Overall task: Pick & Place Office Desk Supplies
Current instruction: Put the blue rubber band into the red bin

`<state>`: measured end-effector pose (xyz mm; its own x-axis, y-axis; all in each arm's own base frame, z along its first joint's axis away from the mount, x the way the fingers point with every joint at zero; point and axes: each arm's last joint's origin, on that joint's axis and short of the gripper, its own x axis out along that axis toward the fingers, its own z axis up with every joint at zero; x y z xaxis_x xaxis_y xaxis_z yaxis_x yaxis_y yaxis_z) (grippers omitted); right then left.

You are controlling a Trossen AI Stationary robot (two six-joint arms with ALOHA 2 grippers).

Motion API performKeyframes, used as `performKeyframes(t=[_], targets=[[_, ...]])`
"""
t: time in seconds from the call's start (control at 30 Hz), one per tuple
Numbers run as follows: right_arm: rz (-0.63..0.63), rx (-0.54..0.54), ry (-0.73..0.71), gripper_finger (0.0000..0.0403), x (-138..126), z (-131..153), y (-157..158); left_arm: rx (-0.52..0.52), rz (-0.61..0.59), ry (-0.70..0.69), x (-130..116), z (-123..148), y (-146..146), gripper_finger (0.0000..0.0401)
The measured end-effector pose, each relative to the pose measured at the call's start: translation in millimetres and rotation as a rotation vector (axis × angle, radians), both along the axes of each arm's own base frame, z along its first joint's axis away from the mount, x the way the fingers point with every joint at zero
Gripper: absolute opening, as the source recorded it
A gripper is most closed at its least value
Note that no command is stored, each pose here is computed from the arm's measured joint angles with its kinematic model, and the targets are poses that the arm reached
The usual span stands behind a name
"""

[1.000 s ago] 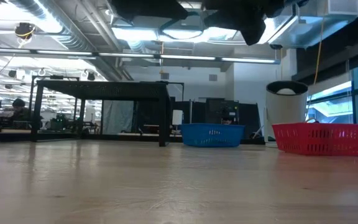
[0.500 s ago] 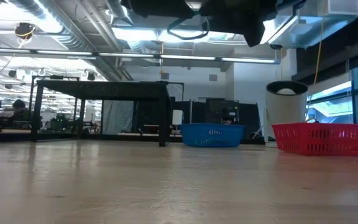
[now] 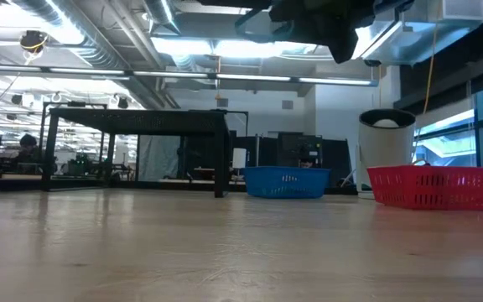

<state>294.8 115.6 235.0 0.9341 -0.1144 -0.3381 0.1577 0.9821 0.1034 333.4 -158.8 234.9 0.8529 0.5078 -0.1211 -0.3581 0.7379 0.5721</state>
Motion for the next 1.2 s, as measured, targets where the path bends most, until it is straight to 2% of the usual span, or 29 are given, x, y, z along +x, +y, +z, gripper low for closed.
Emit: performKeyframes(t=[0.13, 0.37, 0.43, 0.6, 0.77, 1.03, 1.2], targets=[[0.0, 0.0, 0.001, 0.0119, 0.0, -0.1, 0.0, -0.008, -0.021, 0.001, 0.9, -0.2, 0.6, 0.0002], [0.0, -0.001, 0.001, 0.0023, 0.1, -0.2, -0.1, -0.008, -0.023, 0.002, 0.9, -0.2, 0.5, 0.0002], [0.0, -0.003, 0.001, 0.0007, 0.1, -0.2, -0.1, -0.009, -0.025, 0.002, 1.0, -0.2, 0.5, 0.0002], [0.0, -0.004, 0.003, 0.0005, 0.0, -0.4, -0.1, -0.022, -0.067, 0.006, 1.5, -0.5, -0.7, 0.0009], [-0.001, -0.018, 0.031, 0.0003, -1.6, -2.1, -0.9, -0.082, -0.059, -0.025, 1.4, -0.8, -0.7, 0.0027], [-0.081, -0.103, 0.141, 0.0002, -20.6, 4.0, -12.3, -0.115, 0.008, -0.062, 0.6, -0.5, 1.0, 0.0109], [-0.156, -0.079, 0.291, 0.0002, -45.6, 7.2, -27.9, -0.133, 0.016, -0.073, 0.5, -0.6, 1.0, 0.0147]])
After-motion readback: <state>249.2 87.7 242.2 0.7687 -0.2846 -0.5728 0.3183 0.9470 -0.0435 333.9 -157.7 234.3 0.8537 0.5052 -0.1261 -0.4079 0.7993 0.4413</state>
